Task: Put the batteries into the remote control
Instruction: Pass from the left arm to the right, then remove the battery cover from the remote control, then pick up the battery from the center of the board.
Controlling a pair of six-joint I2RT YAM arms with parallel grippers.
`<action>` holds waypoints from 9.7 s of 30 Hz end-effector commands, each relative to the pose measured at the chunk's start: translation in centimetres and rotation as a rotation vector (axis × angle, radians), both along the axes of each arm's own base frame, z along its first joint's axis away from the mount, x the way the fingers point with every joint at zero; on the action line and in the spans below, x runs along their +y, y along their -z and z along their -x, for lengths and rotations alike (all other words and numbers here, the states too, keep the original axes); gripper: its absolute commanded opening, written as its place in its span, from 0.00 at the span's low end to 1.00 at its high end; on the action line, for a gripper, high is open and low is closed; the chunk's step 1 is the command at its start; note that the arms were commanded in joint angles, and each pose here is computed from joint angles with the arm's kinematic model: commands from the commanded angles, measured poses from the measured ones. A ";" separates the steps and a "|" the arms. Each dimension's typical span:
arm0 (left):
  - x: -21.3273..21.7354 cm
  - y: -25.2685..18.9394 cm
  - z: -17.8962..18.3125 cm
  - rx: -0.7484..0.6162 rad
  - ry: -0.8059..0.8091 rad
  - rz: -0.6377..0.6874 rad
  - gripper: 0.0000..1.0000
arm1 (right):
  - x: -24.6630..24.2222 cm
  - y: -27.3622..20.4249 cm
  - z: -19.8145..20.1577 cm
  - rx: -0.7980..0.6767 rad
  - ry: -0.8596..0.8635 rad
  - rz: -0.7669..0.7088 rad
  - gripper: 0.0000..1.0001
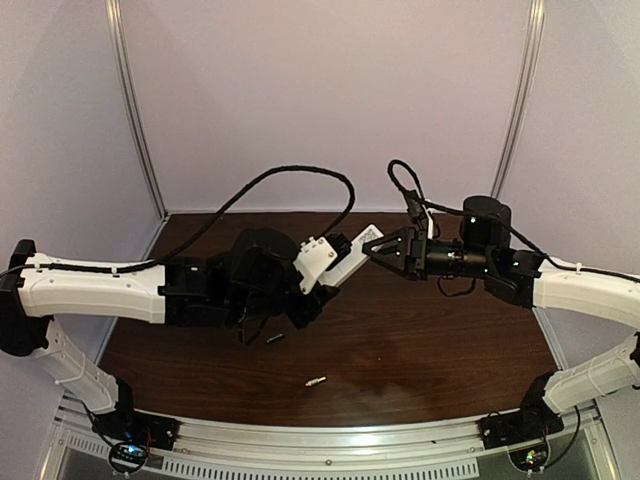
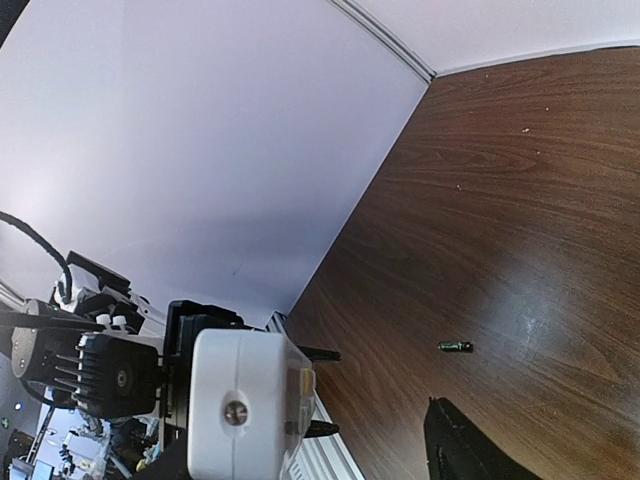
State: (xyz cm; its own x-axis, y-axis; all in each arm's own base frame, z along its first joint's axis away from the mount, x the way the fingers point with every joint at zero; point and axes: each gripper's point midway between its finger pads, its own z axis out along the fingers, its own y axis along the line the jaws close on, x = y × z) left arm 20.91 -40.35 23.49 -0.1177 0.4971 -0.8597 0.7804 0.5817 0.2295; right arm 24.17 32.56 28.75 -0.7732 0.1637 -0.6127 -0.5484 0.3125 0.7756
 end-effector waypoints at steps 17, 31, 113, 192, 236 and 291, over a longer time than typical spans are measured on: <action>-2.4 -2.3 -0.6 -0.085 -0.031 0.027 0.06 | 1.5 0.7 -1.0 0.054 0.032 -0.097 0.31; -0.3 -4.2 0.8 0.166 0.097 0.285 0.77 | 0.2 -0.5 -0.8 -0.035 0.006 -0.096 0.00; -1.7 2.8 -1.8 0.779 0.073 0.523 0.42 | -2.5 -4.4 0.9 -0.209 -0.045 -0.212 0.00; -6.3 1.0 -3.8 0.962 0.006 0.879 0.83 | -2.9 1.2 -2.3 -0.168 0.146 -0.004 0.00; -4.1 5.8 -3.3 1.014 -0.066 0.807 0.24 | -6.8 1.2 -4.6 -0.151 0.303 0.040 0.00; 11.8 16.1 -2.4 0.644 -0.260 -0.336 0.44 | -8.9 4.2 1.6 -0.115 -0.021 0.033 0.00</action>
State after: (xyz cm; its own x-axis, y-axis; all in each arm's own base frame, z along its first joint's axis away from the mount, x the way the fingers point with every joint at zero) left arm 23.00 -28.57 7.61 -0.7090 0.5719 -0.4126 0.6477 0.7595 -0.0602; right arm 22.74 23.71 24.97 -0.7091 0.1386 -0.6914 -0.6264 0.3264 0.7079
